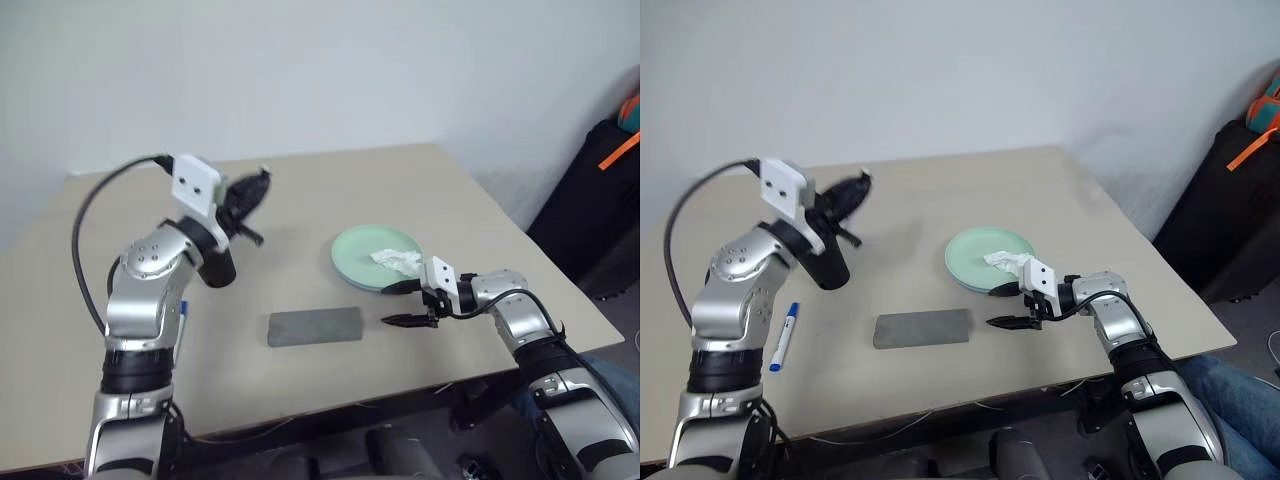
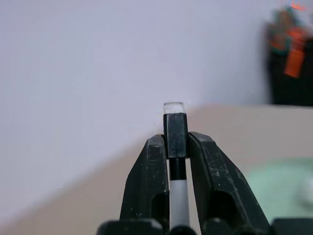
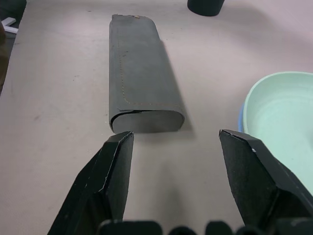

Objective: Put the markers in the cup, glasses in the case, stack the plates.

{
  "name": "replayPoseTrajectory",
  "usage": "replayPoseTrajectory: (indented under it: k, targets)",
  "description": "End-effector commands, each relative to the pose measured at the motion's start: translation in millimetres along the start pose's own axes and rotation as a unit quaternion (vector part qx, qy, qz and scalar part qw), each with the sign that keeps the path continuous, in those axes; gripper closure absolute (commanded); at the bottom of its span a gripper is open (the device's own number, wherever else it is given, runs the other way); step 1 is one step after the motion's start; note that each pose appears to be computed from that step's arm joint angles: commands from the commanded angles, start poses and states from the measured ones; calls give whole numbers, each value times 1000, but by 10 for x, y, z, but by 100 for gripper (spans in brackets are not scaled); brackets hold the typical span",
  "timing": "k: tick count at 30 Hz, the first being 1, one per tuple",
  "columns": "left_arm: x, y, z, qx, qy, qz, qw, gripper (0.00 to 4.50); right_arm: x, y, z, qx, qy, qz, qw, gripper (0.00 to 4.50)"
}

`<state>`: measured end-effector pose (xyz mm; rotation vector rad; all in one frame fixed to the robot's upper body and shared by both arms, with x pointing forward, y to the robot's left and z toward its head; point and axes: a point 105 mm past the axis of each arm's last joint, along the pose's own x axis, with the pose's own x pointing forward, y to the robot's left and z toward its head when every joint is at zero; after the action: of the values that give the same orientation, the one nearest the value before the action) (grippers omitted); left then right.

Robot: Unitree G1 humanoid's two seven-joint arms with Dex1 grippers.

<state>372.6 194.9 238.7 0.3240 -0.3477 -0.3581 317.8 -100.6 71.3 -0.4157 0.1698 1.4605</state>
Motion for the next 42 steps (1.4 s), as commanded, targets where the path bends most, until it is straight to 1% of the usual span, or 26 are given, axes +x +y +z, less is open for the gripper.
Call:
replayPoseTrajectory:
  k: [1,3,6,9,14,17,19,23,27,29,31,33,36,39,40,42]
  targets:
    - [45,252,48,65,-25,82,994,388,-47,-84,133,-27,-10,-14,999,147]
    - [58,371,-25,65,-26,128,989,388,-48,-90,135,-27,-10,-15,999,147]
    - [49,481,-220,71,-4,176,982,388,-55,-99,138,-28,-9,-18,999,147]
    - [35,493,-360,61,2,193,979,388,-63,-99,135,-28,-8,-19,999,147]
    - [32,473,-475,39,-7,205,978,388,-76,-102,132,-29,-6,-20,999,147]
    - [42,467,-518,34,-8,208,977,333,-82,-106,136,-29,-6,-21,999,147]
    - [47,474,-532,36,-6,211,977,274,-85,-108,138,-29,-5,-22,999,147]
    - [54,496,-523,38,-8,216,976,132,-88,-110,138,-30,-5,-22,999,147]
    - [56,497,-519,38,1,205,978,132,-86,-110,139,-30,-5,-22,999,147]
    - [40,513,-530,31,15,199,979,132,-83,-108,139,-30,-5,-22,999,147]
    - [15,497,-523,18,33,172,984,132,-79,-111,142,-30,-5,-22,999,147]
    - [-34,472,-418,5,31,136,990,132,-77,-111,139,-30,-5,-21,999,147]
    - [-136,372,-193,-45,8,60,997,132,-75,-109,126,-29,-4,-19,999,147]
    - [-338,223,11,-78,-6,-31,996,132,-63,-110,125,-30,-3,-16,999,147]
    - [-409,187,33,-91,1,-53,994,132,-58,-114,132,-30,-4,-14,999,147]
    - [-557,142,-1,-95,34,-86,991,132,-54,-126,170,-31,-11,-10,999,147]
